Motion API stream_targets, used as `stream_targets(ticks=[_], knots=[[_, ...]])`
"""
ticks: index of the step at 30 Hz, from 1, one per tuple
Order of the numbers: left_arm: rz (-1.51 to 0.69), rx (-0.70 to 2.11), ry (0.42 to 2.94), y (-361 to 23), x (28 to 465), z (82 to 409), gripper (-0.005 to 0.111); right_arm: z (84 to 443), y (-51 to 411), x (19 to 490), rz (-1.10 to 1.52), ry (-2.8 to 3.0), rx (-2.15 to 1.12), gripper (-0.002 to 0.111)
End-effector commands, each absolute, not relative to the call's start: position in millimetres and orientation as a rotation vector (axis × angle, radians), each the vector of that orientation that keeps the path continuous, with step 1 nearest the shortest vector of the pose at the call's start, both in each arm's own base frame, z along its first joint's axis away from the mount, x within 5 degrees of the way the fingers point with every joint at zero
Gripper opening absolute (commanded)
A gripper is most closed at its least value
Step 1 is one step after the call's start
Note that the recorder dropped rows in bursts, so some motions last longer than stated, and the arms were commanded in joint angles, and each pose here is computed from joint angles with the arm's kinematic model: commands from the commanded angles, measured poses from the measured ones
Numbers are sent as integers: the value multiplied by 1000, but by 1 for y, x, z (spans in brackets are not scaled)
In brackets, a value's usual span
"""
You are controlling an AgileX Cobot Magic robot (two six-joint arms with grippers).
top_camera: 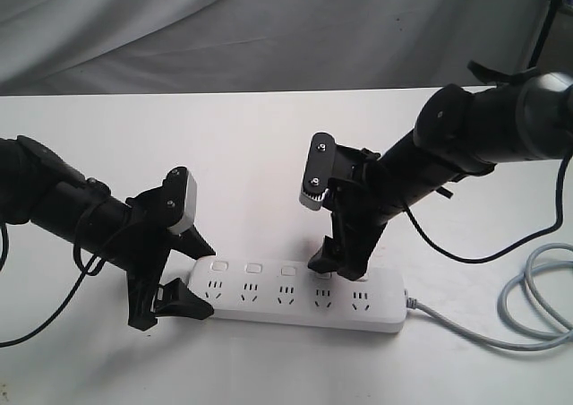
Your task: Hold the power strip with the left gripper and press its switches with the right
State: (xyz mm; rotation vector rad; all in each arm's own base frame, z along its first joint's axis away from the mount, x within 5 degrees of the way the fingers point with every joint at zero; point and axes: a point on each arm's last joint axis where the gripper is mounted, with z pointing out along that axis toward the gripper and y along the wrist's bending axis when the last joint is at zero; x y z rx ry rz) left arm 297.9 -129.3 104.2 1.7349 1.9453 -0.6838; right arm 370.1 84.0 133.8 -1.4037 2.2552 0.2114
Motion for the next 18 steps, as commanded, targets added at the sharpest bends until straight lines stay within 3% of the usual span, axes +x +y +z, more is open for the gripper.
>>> stream_targets(ticks=[1, 13, 18], knots=[[-679, 1733, 1935, -132, 299, 106, 0, 123, 78, 364, 179, 2261, -1478, 84], [-681, 1734, 1935, -132, 299, 106, 0, 98, 76, 362, 192, 2309, -1567, 84], [-681, 1734, 1935, -132, 299, 106, 0, 111, 78, 361, 203, 2293, -1530, 84]])
